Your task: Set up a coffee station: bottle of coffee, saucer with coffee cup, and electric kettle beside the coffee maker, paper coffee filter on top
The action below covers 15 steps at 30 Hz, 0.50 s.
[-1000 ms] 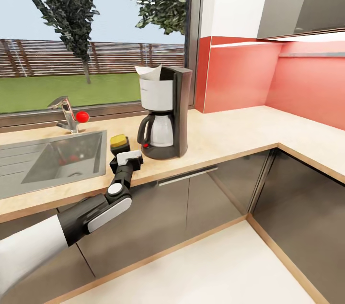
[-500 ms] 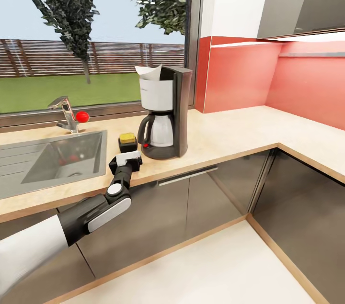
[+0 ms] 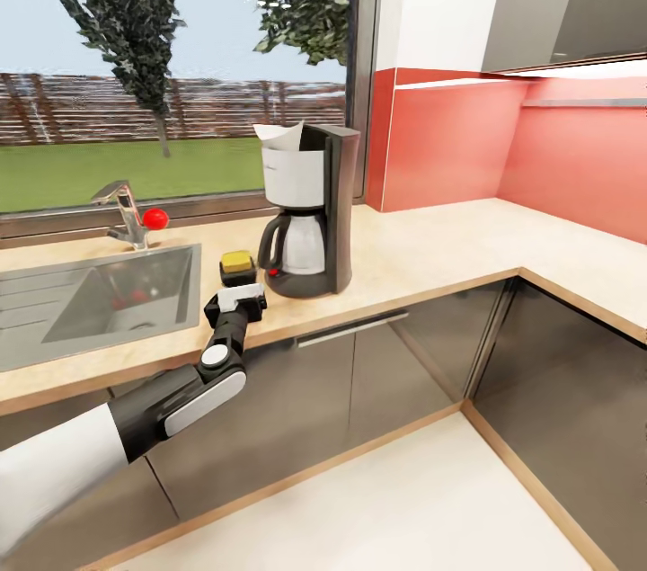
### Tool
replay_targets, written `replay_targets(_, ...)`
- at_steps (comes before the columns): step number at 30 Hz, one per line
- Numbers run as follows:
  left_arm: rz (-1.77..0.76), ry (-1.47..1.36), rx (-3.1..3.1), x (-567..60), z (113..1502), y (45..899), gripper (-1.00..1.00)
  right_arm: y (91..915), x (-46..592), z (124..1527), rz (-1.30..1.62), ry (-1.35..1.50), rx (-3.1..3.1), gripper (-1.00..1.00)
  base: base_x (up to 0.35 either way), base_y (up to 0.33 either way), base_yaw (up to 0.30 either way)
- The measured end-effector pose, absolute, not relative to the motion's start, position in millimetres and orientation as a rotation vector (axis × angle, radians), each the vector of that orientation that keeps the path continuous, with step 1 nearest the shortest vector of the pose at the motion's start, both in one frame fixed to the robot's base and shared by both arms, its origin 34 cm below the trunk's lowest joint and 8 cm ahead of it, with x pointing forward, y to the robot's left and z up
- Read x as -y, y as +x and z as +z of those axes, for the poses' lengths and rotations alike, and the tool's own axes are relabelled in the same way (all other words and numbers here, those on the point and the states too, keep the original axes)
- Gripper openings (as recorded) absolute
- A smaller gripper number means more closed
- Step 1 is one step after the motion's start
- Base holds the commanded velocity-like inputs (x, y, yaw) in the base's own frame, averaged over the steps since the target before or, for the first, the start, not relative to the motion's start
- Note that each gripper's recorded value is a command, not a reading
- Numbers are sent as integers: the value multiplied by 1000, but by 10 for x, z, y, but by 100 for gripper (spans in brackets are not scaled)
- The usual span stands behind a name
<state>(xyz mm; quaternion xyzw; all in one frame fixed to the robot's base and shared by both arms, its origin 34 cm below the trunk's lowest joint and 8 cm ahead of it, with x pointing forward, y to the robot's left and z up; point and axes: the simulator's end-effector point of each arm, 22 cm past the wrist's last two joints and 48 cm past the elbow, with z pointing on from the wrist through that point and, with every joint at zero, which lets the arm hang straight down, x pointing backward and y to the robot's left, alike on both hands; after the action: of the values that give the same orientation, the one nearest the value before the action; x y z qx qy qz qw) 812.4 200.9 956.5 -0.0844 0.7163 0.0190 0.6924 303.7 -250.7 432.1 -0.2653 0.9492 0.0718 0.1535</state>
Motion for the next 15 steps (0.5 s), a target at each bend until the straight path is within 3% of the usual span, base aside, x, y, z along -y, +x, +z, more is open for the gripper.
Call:
replay_targets(4,43,-189,-1600,-2011,9566,8123,100,3038,2506,4321,206,-761,-2721,100,-49,0,0)
replay_targets(15,44,-191,-1600,-2016,9563,8125,100,3037,2507,4319,206,-761,-2722,100,-181,0,0)
